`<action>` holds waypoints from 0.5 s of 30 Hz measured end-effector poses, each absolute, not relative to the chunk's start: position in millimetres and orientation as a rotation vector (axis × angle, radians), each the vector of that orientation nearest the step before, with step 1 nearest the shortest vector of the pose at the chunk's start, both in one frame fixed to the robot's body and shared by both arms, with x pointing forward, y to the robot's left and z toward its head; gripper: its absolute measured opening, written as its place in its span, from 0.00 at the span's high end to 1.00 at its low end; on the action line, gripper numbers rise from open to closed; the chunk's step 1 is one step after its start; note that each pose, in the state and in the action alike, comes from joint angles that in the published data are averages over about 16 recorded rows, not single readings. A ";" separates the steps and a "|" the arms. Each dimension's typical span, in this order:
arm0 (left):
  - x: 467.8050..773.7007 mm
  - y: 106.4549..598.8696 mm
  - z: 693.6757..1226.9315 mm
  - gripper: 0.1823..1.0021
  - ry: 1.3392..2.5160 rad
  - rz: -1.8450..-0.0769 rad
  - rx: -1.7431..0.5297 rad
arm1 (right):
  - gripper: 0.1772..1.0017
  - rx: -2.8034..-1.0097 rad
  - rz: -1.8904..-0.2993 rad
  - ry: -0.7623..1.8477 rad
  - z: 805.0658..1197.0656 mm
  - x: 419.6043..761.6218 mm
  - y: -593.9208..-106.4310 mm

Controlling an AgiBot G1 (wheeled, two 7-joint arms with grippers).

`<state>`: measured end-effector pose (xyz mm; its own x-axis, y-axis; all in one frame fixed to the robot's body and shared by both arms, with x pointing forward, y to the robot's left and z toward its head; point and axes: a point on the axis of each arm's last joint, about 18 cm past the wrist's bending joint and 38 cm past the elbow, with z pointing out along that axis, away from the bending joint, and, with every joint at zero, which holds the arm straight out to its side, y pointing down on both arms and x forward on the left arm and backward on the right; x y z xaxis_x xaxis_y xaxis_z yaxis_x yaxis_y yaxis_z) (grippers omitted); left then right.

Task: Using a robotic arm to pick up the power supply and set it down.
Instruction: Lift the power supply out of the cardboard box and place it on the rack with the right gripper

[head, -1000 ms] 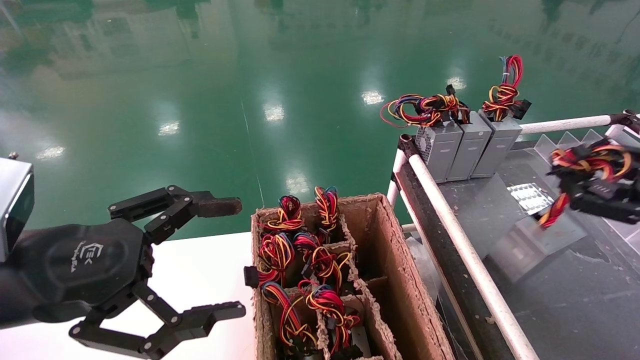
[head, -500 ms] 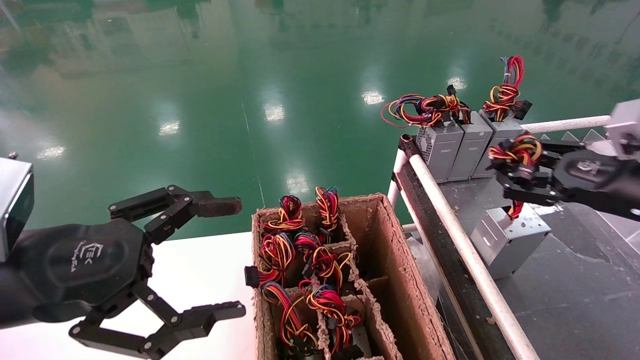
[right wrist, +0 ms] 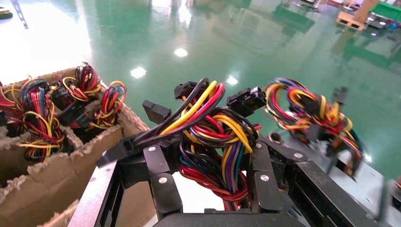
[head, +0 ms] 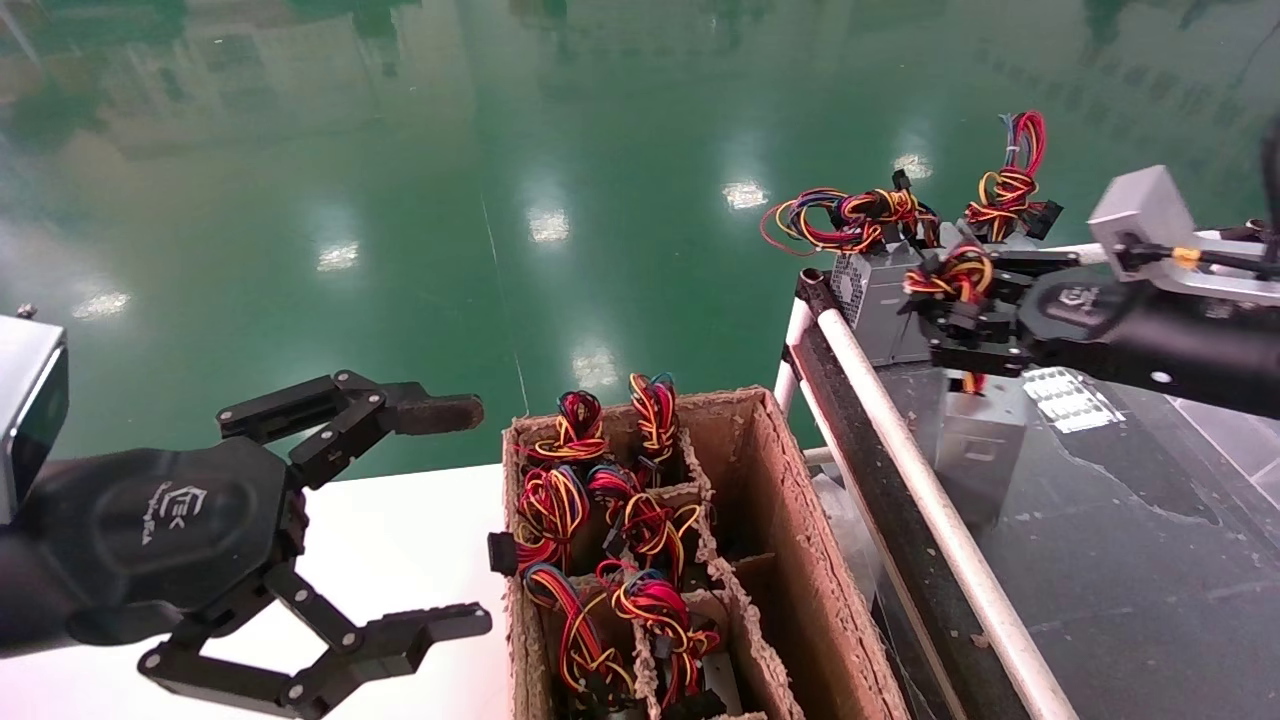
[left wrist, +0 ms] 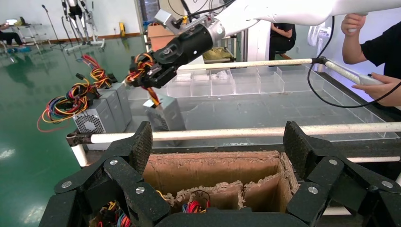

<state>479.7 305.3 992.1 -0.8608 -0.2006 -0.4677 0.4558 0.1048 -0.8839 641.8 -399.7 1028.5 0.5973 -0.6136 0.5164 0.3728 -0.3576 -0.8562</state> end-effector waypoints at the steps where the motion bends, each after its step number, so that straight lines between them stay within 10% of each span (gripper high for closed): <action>1: 479.7 305.3 992.1 0.00 1.910 -1.807 0.248 | 0.98 -1.643 -1.039 0.203 1029.5 644.0 -397.1; 15: 479.7 305.3 992.1 0.00 1.910 -1.807 0.248 | 0.98 -1.626 -1.100 0.235 1049.5 673.8 -372.2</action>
